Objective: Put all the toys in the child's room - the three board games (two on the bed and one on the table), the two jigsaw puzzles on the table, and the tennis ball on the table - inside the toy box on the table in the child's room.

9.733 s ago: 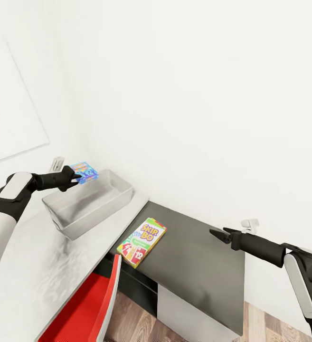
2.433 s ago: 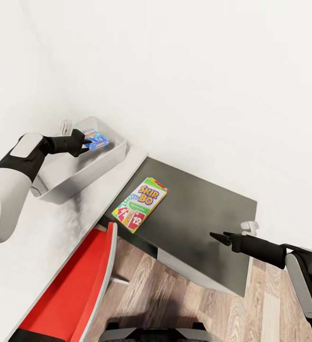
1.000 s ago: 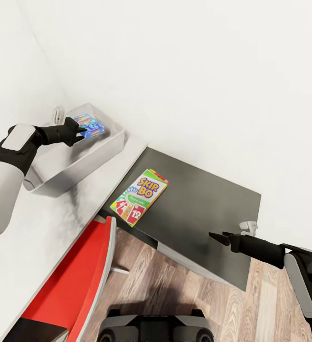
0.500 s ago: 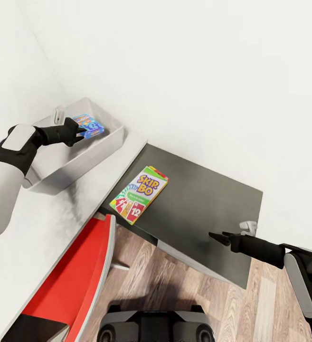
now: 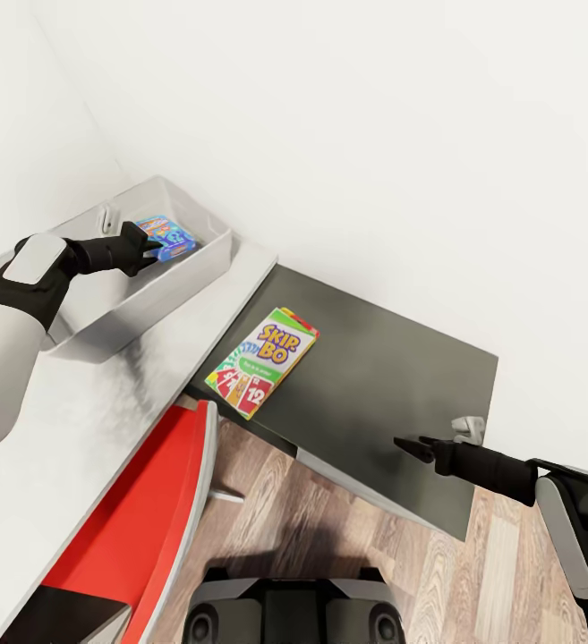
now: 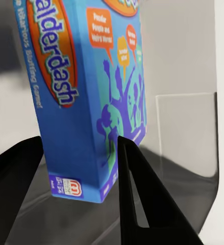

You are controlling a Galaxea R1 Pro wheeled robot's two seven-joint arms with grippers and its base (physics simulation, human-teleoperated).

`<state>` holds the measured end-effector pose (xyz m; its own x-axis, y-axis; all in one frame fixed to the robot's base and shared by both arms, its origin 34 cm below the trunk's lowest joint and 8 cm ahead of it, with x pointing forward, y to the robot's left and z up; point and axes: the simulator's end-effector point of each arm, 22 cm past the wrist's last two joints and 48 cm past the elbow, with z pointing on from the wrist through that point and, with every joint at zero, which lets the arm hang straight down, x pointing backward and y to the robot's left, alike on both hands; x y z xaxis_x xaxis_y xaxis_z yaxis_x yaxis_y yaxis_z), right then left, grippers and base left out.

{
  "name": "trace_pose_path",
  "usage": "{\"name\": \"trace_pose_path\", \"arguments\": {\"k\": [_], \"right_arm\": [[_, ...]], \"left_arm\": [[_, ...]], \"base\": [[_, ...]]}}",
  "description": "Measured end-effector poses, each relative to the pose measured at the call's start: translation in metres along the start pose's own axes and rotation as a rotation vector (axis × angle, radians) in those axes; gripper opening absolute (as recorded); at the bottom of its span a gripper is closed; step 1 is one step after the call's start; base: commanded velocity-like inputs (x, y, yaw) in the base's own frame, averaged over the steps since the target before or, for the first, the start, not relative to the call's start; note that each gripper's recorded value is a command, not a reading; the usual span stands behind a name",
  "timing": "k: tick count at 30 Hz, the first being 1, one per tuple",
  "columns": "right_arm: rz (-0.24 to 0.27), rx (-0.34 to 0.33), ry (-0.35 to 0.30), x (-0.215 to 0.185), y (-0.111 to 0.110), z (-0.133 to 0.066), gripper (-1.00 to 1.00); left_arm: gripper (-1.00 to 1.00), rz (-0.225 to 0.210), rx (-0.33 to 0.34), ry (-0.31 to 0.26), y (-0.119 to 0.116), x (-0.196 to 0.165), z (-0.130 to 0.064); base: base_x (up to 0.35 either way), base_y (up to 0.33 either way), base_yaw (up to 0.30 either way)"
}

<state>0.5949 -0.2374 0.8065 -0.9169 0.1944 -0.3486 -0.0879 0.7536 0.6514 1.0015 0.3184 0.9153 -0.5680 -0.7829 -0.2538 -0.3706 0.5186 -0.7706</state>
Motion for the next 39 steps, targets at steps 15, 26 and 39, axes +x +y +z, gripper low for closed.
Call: {"name": "trace_pose_path", "arguments": {"k": [15,26,39], "right_arm": [[0.003,-0.001,0.004,0.0019,-0.0007,0.0011,1.00],[0.003,-0.001,0.004,0.0021,-0.0008,0.0011,1.00],[0.005,0.000,0.005,0.0023,-0.0011,0.0008,1.00]], "left_arm": [[1.00,-0.001,-0.004,-0.007,0.0032,-0.0012,0.0014],[1.00,0.000,-0.008,-0.009,0.0049,-0.0031,0.0003],[1.00,0.000,-0.015,-0.010,0.0071,-0.0040,-0.0004]], "base": [[0.000,0.000,0.000],[0.000,0.000,0.000],[0.000,0.000,0.000]]}}
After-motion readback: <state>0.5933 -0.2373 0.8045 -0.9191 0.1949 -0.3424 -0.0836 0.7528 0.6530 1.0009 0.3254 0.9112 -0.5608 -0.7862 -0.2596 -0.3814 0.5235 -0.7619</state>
